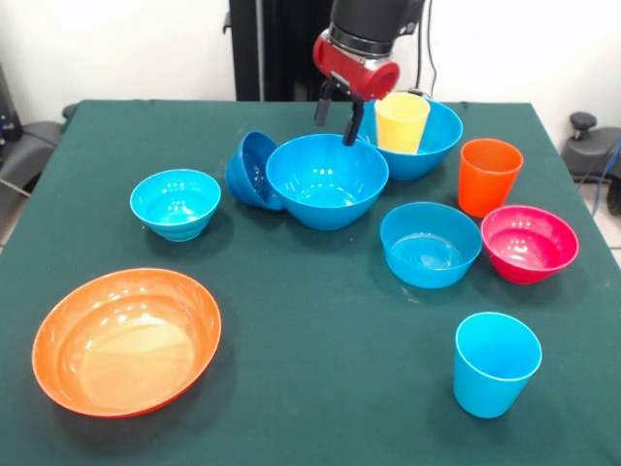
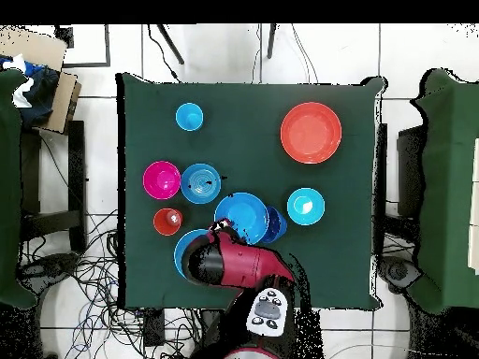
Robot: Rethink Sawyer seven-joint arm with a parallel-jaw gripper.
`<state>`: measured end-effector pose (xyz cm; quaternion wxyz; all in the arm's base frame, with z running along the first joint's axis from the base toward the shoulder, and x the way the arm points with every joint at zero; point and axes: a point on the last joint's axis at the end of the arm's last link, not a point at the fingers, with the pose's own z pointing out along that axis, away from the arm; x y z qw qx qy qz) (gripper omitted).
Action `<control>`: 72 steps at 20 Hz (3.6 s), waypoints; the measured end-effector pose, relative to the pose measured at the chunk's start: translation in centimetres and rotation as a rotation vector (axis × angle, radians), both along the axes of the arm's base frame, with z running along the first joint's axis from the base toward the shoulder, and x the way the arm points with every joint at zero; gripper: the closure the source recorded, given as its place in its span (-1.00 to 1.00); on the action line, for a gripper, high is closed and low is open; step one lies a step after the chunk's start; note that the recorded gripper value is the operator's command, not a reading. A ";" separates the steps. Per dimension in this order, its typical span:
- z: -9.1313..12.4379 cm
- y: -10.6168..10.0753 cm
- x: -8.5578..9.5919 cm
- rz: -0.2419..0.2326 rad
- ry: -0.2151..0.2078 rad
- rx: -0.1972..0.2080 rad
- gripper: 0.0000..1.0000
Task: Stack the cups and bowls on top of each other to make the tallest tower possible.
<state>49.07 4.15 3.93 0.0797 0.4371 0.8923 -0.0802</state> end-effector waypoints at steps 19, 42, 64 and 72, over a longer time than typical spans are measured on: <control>-0.6 -2.2 -0.9 -0.022 0.024 0.005 -1.00; -1.6 -1.2 -1.7 0.000 0.050 0.002 -1.00; -2.6 -2.8 -2.6 -0.009 0.067 -0.002 -1.00; -2.6 -3.0 -2.6 -0.011 0.067 -0.003 -1.00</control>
